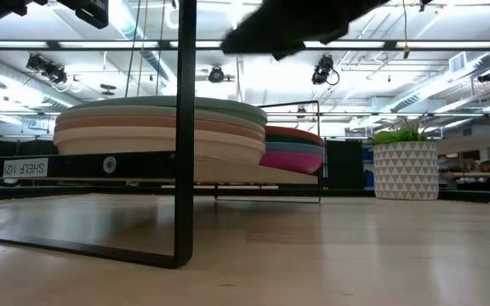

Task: Place and stack plates onto a shelf
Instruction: Return to Home Position

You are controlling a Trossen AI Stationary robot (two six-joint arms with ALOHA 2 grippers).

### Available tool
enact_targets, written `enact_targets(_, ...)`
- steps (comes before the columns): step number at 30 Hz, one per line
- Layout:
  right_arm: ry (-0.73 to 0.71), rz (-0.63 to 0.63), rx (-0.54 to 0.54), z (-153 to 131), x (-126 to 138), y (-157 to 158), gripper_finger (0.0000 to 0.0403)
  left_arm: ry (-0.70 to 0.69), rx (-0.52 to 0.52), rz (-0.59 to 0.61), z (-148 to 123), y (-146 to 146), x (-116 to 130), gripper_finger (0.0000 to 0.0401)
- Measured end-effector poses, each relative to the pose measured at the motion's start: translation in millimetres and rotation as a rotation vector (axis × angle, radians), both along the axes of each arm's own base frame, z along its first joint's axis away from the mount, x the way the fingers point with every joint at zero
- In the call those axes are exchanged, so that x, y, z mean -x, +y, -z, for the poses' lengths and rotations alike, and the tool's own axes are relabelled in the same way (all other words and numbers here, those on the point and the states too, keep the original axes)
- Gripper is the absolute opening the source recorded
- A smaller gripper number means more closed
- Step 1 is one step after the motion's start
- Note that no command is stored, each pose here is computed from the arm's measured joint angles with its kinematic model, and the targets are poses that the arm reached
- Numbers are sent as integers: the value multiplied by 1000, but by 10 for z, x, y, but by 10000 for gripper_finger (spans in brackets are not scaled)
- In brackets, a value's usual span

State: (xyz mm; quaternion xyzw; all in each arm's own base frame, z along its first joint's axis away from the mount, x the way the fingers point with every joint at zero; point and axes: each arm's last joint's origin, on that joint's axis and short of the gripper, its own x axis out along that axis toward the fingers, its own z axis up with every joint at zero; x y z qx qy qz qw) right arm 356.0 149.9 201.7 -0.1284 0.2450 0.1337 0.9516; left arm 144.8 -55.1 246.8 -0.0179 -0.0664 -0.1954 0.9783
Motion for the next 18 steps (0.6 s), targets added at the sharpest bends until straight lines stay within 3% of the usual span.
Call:
enact_targets(11,85,128,-7,-172,172,-101,80,102,-35,-36,104,6,-12,172)
enact_targets(18,51,191,-16,95,223,-226,80,193,-68,-85,197,20,-15,172)
